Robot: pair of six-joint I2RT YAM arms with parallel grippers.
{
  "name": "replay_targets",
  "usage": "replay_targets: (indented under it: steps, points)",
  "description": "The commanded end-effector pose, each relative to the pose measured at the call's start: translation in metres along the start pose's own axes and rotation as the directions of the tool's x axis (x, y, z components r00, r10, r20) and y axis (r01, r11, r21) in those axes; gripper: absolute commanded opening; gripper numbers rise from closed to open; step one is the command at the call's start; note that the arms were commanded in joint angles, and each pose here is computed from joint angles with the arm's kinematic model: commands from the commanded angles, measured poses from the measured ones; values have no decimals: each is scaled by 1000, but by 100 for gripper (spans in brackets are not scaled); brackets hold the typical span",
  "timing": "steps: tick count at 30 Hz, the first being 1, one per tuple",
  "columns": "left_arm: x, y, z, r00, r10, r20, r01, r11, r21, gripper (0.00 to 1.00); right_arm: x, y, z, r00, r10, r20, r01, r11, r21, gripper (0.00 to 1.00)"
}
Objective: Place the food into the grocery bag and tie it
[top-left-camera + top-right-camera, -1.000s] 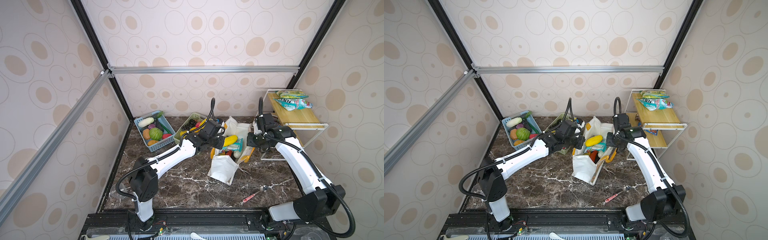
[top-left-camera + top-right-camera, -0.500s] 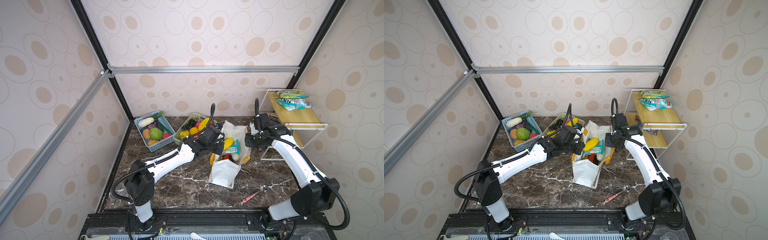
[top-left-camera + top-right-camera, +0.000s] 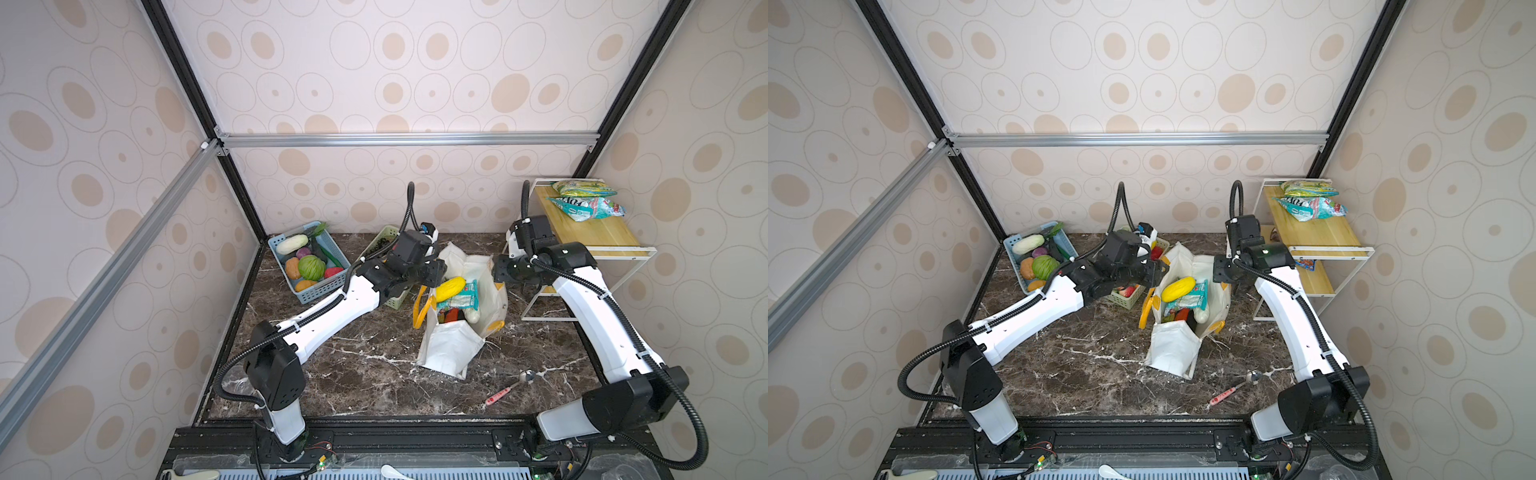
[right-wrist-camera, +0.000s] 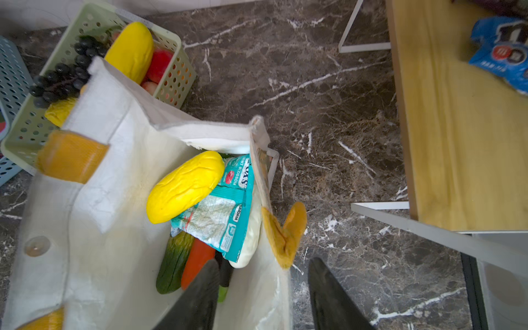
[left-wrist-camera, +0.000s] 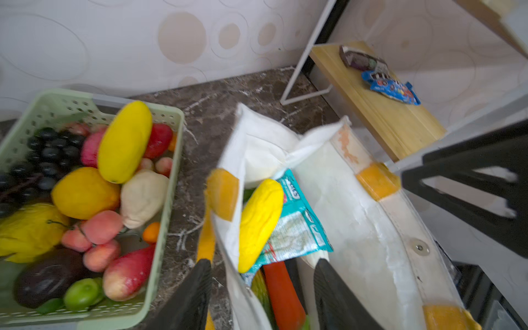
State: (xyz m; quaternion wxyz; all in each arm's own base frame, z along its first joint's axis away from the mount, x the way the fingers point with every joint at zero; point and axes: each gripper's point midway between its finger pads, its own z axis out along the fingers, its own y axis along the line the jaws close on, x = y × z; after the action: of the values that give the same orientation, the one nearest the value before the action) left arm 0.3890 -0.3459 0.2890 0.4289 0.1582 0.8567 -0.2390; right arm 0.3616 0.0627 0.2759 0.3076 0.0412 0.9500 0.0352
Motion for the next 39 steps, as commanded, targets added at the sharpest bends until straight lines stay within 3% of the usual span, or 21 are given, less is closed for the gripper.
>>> replay_targets:
  steps: [1,6,14,26,39]
  points:
    - [-38,35,-26,996,4,89,4,996,-91,58,-7,-2,-19,999,-9,32,9,1000,1,56]
    - [-33,93,-12,998,-20,65,33,976,-217,58,-18,11,-27,998,-31,61,33,999,-26,58]
    - [7,152,37,996,-82,-26,68,932,-355,59,-31,30,-29,996,-59,69,64,996,-63,59]
    - [63,182,101,977,-179,-118,116,903,-414,61,-30,37,-18,997,-65,50,69,995,-74,60]
    - [85,198,132,962,-260,-88,194,872,-449,61,-25,50,-19,995,-90,45,94,991,-94,60]
